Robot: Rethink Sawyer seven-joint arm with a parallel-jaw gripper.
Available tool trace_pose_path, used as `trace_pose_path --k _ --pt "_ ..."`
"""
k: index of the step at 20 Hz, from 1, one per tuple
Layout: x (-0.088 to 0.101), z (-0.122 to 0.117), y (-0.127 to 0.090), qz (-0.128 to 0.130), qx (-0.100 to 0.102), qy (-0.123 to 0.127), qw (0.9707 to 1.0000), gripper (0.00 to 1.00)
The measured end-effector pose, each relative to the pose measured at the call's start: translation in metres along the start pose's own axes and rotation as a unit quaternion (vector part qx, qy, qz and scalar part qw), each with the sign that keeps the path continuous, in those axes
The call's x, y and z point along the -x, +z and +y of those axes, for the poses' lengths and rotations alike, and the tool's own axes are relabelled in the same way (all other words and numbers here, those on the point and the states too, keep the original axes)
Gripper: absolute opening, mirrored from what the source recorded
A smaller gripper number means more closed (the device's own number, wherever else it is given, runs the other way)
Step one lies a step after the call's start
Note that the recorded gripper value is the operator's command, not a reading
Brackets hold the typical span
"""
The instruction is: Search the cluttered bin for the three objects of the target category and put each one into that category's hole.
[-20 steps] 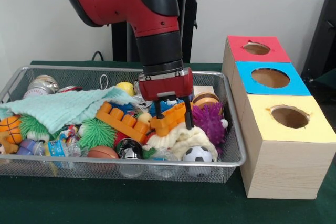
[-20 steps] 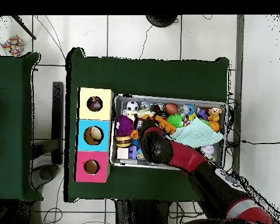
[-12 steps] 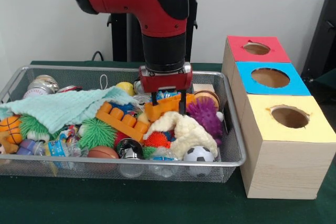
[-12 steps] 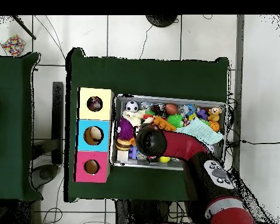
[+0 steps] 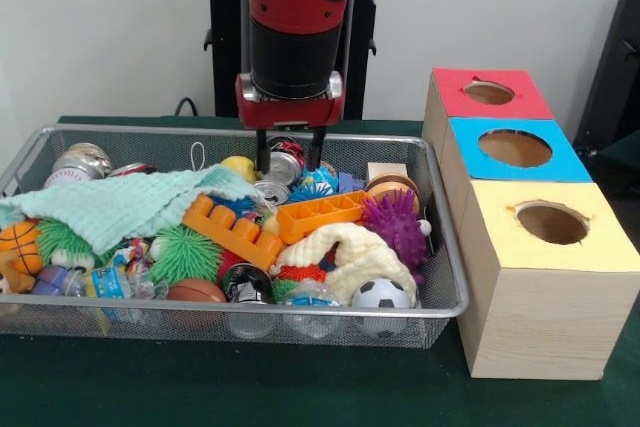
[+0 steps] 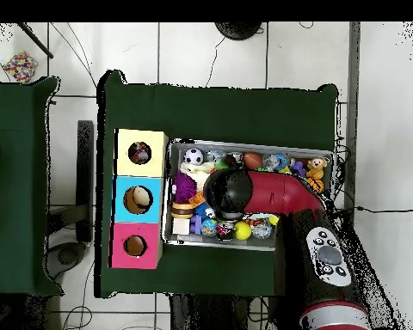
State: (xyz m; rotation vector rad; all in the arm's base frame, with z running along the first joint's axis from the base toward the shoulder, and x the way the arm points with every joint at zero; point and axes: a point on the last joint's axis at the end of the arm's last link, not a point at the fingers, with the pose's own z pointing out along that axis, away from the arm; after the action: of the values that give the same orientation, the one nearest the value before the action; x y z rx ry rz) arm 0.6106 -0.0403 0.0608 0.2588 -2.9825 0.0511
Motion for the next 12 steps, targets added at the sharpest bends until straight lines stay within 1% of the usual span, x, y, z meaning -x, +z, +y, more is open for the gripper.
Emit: trace_pose_path --k 1,2,4,12 --pt "0.001 -0.002 -0.001 -0.002 -0.004 -0.002 1.0000 1.00" --pt "0.003 -0.007 -0.004 -0.006 -0.012 -0.006 0.9999 1.00" --pt "0.006 -0.012 -0.008 -0.012 -0.020 -0.008 0.9997 1.00" --pt "0.013 -0.025 -0.024 -0.028 -0.035 -0.007 0.9990 1.00"
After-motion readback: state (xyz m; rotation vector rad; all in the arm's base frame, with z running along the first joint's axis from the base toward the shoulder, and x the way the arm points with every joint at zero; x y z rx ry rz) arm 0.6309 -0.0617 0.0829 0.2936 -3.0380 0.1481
